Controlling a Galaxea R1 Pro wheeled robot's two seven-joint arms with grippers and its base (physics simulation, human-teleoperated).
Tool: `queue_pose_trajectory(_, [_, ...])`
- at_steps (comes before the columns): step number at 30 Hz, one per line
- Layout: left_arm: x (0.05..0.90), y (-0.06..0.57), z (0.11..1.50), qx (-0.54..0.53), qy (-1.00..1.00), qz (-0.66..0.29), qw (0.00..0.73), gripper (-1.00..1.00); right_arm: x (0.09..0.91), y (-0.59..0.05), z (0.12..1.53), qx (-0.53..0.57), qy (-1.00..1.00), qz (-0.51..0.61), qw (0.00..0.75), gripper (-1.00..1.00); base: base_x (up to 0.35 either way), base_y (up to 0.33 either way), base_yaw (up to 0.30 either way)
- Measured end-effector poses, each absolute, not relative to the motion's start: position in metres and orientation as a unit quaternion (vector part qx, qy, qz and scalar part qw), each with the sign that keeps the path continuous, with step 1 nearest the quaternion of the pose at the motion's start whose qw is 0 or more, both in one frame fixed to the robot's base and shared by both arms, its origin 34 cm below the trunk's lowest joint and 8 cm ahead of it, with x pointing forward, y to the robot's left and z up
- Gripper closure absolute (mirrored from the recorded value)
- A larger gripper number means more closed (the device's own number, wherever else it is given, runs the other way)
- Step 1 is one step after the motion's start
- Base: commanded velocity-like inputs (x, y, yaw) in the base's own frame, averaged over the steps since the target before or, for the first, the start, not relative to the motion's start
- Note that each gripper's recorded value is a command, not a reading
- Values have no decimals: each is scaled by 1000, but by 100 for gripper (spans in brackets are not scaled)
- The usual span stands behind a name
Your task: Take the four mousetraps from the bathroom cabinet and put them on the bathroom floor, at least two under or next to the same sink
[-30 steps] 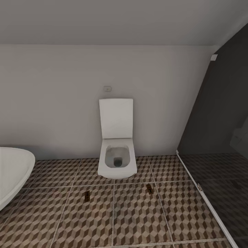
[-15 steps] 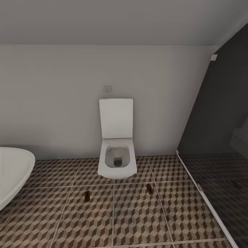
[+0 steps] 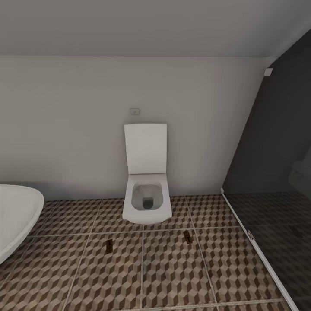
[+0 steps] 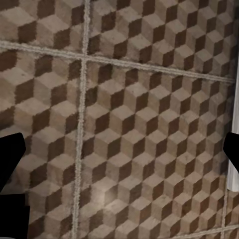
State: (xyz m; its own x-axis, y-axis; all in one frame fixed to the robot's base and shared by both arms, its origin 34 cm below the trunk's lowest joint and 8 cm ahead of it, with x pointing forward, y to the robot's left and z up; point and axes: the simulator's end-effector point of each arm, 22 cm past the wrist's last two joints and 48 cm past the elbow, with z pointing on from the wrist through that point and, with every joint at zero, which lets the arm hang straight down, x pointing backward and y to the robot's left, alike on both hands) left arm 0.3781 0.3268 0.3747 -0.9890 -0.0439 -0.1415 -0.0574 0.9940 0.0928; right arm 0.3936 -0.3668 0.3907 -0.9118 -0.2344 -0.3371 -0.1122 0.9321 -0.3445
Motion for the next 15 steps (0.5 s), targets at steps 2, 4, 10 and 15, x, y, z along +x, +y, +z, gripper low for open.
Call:
queue_pose_trajectory(2, [378,327,375,-25,996,48,70,-100,394,-367,391,-90,964,-161,190,-100,0,0,0])
queue_pose_trajectory(4, [378,327,375,-25,996,48,70,-100,394,-367,391,-90,964,-161,190,-100,0,0,0])
queue_pose_trajectory(10, [378,327,375,-25,996,48,70,-100,394,-367,391,-90,964,-161,190,-100,0,0,0])
queue_pose_trajectory(15, [378,327,375,-25,996,48,70,-100,394,-366,391,-90,964,-161,190,-100,0,0,0])
